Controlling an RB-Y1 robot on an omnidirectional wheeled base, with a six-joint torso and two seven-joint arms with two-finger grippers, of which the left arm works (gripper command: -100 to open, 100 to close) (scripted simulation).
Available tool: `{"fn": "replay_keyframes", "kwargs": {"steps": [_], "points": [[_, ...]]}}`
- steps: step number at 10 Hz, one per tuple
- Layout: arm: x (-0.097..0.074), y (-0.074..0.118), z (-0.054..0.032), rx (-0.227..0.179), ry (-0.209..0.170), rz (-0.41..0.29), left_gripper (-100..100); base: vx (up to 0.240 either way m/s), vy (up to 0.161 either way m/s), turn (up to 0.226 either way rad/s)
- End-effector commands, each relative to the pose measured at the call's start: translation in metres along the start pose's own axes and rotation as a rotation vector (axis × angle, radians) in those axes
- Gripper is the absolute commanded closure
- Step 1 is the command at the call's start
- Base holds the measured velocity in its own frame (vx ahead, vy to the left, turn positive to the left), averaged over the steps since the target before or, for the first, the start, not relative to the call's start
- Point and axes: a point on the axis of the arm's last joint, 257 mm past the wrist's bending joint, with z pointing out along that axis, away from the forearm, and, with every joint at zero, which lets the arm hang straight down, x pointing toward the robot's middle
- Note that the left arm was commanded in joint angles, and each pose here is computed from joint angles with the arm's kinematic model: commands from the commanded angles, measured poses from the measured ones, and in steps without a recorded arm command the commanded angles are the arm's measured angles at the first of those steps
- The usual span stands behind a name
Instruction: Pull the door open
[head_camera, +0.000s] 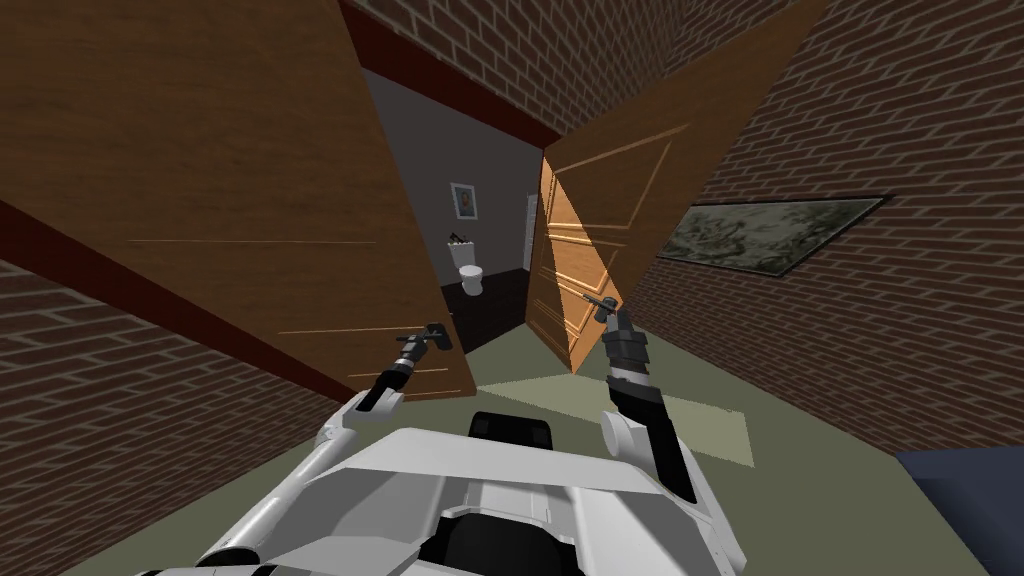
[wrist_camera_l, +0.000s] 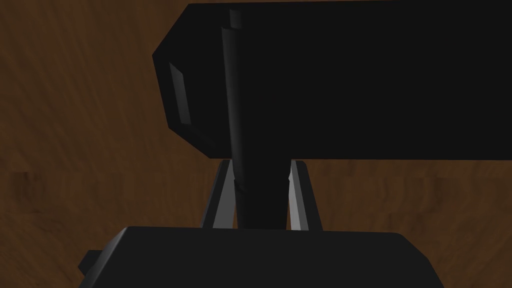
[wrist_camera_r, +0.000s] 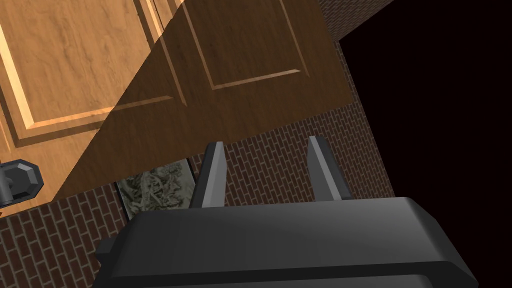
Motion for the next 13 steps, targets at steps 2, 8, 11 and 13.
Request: {"fn": "replay_keyframes", "kwargs": {"steps": [2, 8, 11, 13], "points": [[0.001, 0.0, -0.0145, 0.001, 0.034, 0.002, 100, -0.215, 0.06, -0.143], [0.006, 0.001, -0.0362, -0.003, 0.091, -0.002, 100, -0.18, 0.048, -0.1], [0.004, 0.0, -0.0466, 0.0, 0.115, 0.0, 100, -0.226, 0.083, -0.18], [0.002, -0.001, -0.054, 0.001, 0.133, 0.001, 100, -0.204, 0.041, -0.134]]}}
